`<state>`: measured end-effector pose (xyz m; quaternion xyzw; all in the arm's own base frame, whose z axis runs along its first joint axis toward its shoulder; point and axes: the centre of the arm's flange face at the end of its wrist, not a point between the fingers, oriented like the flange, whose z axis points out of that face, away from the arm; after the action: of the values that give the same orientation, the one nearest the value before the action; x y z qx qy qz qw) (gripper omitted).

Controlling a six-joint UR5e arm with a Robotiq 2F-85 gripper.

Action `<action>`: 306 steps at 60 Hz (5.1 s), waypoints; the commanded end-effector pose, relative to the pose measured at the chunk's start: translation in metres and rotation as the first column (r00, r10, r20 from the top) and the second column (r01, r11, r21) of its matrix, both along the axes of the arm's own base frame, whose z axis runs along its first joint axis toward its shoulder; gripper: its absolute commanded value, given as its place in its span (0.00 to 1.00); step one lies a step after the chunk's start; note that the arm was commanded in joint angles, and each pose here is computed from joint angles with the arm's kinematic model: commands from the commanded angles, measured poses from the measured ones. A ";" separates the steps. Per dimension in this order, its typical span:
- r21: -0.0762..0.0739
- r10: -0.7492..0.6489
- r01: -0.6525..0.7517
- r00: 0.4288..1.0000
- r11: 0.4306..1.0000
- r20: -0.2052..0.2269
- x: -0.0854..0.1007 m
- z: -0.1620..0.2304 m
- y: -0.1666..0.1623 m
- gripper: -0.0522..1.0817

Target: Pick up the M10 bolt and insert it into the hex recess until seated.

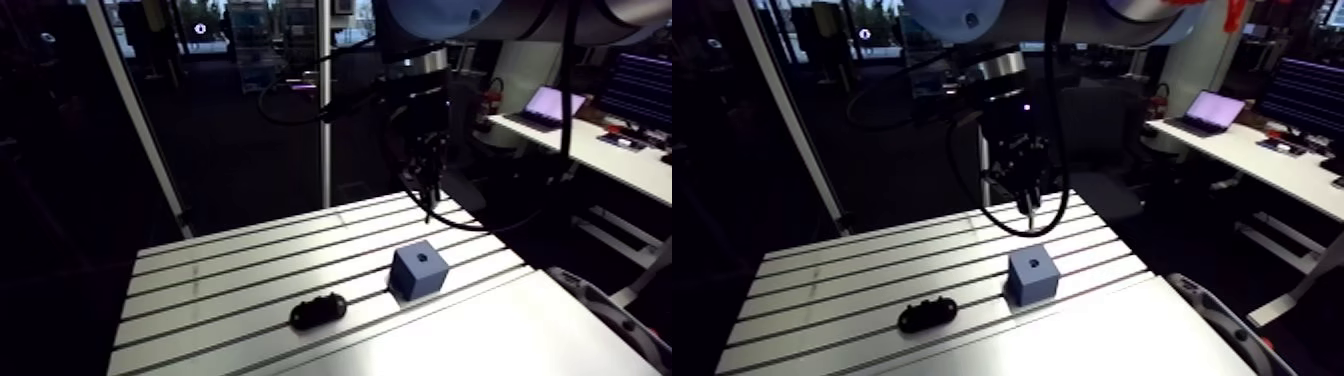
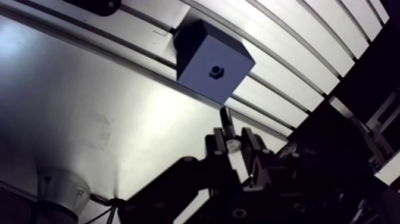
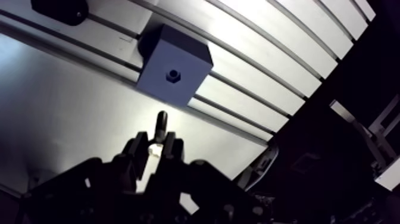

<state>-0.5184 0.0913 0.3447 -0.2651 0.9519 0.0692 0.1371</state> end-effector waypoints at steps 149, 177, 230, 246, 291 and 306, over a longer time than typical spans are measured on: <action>-0.008 -0.014 0.014 1.000 1.000 0.021 0.000 -0.063 0.010 1.00; -0.009 -0.014 0.014 1.000 1.000 0.023 0.000 -0.068 0.010 1.00; -0.011 -0.012 0.013 1.000 1.000 0.028 0.001 -0.076 0.010 1.00; -0.013 -0.012 0.012 0.999 1.000 0.035 0.001 -0.079 0.010 1.00; -0.015 -0.011 0.011 0.999 1.000 0.036 -0.003 -0.086 0.012 1.00; -0.015 -0.012 0.013 0.999 1.000 0.037 -0.003 -0.087 0.012 1.00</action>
<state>-0.5213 0.1030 0.2585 -0.2619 0.9513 0.0566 0.1527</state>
